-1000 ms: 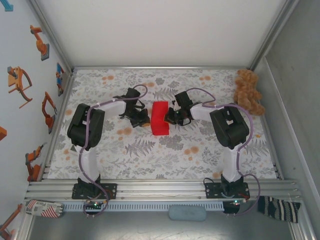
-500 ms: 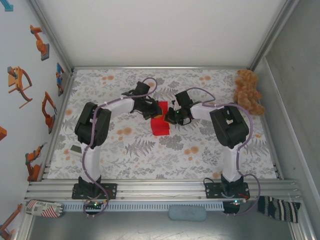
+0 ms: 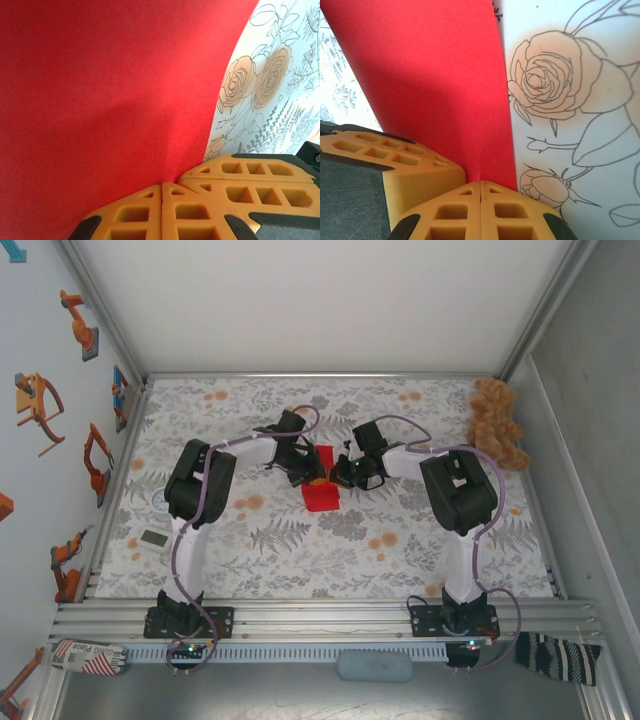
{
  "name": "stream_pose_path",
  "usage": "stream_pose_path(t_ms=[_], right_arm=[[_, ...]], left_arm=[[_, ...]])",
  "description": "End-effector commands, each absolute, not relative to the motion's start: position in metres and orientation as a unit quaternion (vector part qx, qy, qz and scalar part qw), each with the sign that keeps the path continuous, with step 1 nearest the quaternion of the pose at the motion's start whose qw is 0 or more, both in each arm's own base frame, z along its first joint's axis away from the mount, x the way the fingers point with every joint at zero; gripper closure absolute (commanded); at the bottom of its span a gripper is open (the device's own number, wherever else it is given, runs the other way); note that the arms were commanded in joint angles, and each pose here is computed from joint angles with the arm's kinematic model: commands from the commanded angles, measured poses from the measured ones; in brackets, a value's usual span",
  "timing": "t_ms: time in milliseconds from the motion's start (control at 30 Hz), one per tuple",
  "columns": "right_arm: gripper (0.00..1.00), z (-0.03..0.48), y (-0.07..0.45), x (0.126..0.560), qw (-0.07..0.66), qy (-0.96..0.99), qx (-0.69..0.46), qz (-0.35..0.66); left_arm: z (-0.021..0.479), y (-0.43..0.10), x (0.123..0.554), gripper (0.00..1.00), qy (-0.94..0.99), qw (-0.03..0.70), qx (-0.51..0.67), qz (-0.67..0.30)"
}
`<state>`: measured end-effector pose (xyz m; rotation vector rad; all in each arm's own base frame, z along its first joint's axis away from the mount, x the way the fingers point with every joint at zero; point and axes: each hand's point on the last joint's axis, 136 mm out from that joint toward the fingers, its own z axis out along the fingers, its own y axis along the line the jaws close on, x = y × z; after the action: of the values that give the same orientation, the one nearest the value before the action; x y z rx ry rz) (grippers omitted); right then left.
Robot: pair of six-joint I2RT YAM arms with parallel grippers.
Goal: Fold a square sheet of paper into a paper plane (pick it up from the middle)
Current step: First fold the square sheet of paper in half at the center of the table.
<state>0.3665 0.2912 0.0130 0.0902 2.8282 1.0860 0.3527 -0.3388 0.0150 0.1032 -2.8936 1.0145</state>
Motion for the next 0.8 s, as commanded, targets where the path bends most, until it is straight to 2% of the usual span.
stream_pose_path(t_ms=[0,233,467,767], right_arm=[[1.0,-0.075,0.234,0.313,-0.042,0.975,0.077,0.204],[1.0,-0.084,0.224,0.308,-0.048,0.98,0.076,0.177],[1.0,-0.089,0.219,0.305,-0.053,0.981,0.071,0.172],[1.0,-0.091,0.219,0.305,-0.056,0.981,0.065,0.173]], left_arm=[[-0.009,-0.319,0.335,0.93,-0.96,0.071,0.043,0.267],[-0.015,-0.288,0.323,0.93,-0.972,0.078,0.019,0.219],[0.003,-0.262,0.337,0.91,-0.97,0.05,0.002,0.24],[-0.001,-0.218,0.355,0.91,-0.968,0.025,0.042,0.248]])
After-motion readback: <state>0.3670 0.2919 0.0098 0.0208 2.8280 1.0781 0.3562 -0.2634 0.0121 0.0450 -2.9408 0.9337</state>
